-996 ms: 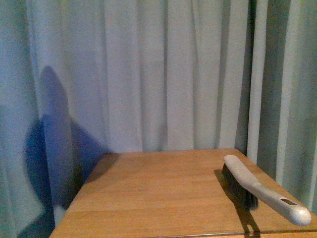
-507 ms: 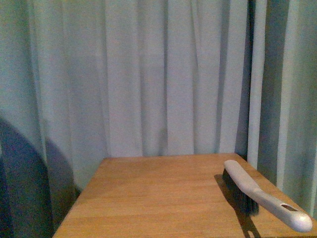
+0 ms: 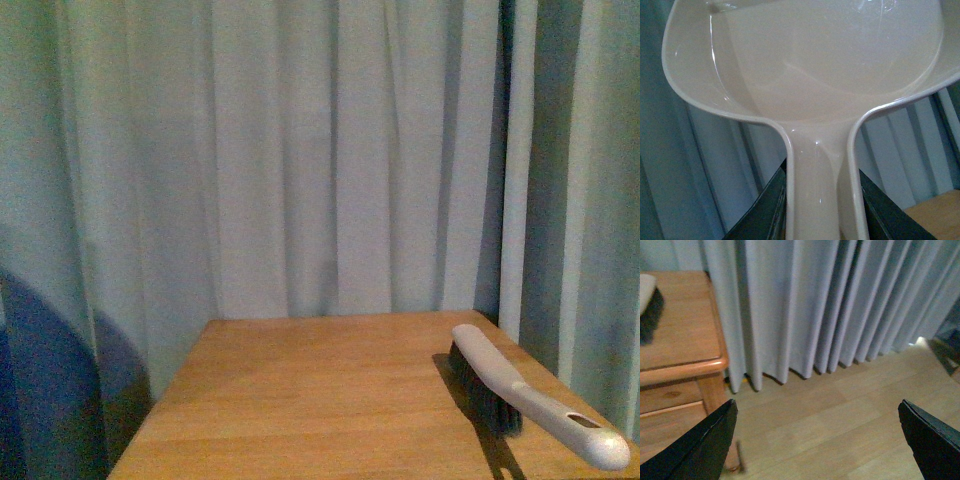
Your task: Clean up trash
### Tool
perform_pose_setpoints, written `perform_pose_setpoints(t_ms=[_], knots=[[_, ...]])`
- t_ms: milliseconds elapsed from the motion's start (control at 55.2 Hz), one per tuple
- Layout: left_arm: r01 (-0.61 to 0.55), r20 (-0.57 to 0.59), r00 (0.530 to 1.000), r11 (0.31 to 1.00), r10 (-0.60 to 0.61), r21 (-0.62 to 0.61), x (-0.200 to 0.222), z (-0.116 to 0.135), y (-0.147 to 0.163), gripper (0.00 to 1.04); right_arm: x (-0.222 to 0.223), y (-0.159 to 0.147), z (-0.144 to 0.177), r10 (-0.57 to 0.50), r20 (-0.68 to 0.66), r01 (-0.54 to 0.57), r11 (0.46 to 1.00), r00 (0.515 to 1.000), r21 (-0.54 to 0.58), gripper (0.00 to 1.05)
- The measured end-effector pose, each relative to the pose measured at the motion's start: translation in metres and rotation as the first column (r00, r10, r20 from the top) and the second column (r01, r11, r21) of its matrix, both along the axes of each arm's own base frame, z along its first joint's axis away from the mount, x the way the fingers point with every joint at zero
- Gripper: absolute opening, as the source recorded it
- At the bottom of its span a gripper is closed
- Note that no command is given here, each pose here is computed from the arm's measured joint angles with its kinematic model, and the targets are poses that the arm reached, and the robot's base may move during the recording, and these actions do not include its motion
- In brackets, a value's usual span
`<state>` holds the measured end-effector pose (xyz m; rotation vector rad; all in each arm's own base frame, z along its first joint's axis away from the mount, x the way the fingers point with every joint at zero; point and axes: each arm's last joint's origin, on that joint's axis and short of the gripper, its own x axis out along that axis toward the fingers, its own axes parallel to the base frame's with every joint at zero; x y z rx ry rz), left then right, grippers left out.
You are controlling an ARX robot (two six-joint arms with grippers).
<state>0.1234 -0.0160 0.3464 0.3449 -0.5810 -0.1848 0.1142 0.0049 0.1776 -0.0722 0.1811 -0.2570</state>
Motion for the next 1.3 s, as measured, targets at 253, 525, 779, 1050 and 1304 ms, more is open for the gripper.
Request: perform_pose_setpoints(t_ms=[253,525,779,1050,1304], knots=[[0.001,0.0,1.0,1.0,-0.001,0.0,0.0,0.0,0.0,0.28,0.048,0.019,0.065,0.162,-0.114,-0.149,0.982,0.98,0.115,0.97],[0.001,0.0,1.0,1.0,-0.001,0.0,0.0,0.0,0.0,0.28,0.127,0.055,0.115,0.267,-0.273,-0.192,0.943,0.924,0.272,0.97],[0.001,0.0,1.0,1.0,-0.001,0.0,0.0,0.0,0.0,0.28,0.178,0.091,0.099,0.345,-0.41,-0.163,0.894,0.844,0.417,0.97],[0.001,0.0,1.0,1.0,-0.001,0.0,0.0,0.0,0.0,0.28,0.228,0.12,0.043,0.326,-0.563,-0.018,0.875,0.76,0.483,0.97],[0.001,0.0,1.0,1.0,-0.001,0.0,0.0,0.0,0.0,0.28,0.229,0.123,0.037,0.326,-0.575,-0.012,0.877,0.75,0.481,0.76]])
